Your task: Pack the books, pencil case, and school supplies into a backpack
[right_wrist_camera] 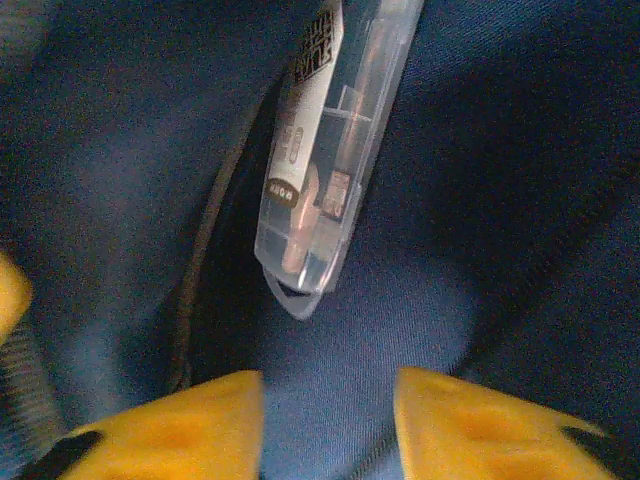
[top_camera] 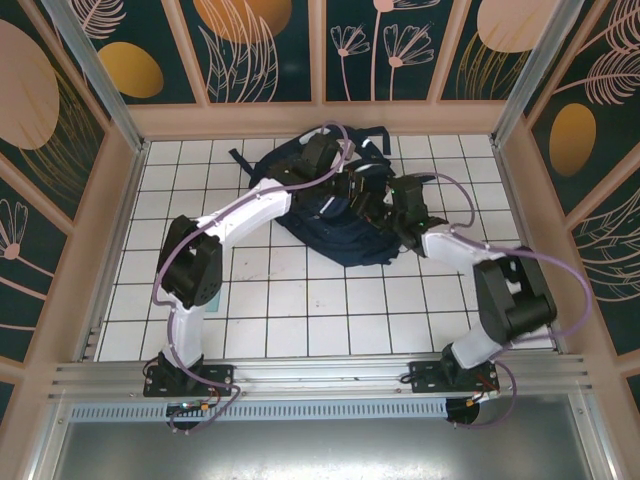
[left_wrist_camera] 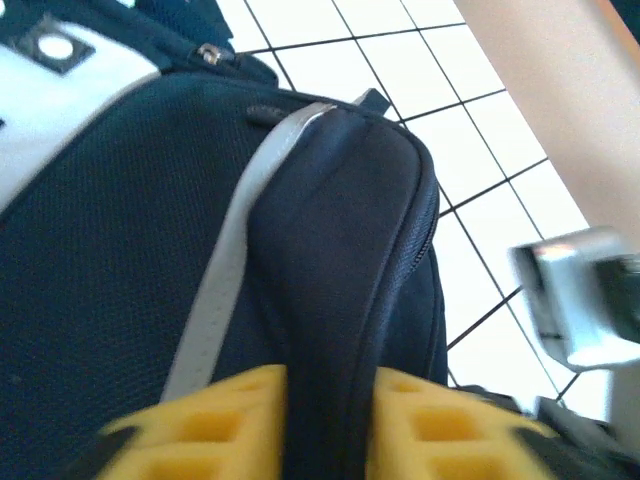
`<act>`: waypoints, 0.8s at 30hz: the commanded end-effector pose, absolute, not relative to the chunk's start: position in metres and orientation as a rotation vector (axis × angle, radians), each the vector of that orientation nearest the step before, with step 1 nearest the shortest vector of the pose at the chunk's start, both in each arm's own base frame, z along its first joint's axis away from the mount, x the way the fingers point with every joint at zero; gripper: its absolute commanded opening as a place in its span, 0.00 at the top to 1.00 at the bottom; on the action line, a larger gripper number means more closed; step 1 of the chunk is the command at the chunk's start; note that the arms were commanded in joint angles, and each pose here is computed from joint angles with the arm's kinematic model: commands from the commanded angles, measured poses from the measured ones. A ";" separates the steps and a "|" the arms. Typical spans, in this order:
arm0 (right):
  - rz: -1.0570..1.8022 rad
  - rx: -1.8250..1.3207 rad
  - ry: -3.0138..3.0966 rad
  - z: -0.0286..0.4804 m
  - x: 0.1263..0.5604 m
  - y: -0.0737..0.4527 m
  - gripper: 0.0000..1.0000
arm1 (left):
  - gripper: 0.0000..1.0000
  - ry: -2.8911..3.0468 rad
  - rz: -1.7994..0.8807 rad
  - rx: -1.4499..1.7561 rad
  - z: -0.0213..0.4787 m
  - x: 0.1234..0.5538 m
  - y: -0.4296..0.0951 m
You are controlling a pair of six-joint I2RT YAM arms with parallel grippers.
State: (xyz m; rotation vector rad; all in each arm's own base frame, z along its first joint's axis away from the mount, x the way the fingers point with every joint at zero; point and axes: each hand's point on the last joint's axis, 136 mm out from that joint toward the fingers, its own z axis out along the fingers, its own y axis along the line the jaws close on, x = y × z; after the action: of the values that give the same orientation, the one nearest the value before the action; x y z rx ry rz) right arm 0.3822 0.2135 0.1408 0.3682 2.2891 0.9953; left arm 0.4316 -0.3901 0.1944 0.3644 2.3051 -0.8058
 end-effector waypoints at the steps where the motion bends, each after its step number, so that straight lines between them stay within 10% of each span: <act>1: 0.769 0.312 2.356 0.135 0.360 0.185 0.43 | 0.40 2.192 -0.789 0.291 0.235 0.437 -0.376; 3: 0.664 0.321 2.351 0.140 0.356 0.169 0.31 | 0.04 2.205 -0.736 0.247 0.231 0.435 -0.363; 4: 0.609 0.332 2.338 0.144 0.356 0.160 0.24 | 0.01 2.212 -0.709 0.221 0.230 0.433 -0.355; 6: 0.535 0.360 2.299 0.154 0.356 0.145 0.02 | 0.01 2.224 -0.665 0.166 0.229 0.428 -0.338; 24: 0.700 0.361 2.209 0.160 0.360 0.148 0.01 | 0.01 2.375 -0.089 -0.656 0.127 0.324 -0.075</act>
State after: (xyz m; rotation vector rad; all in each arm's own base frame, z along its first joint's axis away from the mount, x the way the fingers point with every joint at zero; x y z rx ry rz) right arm 0.3612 0.1410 0.1598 0.3561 2.2324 0.6258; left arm 0.3473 -0.1065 0.1425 -0.4910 2.3631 -0.1952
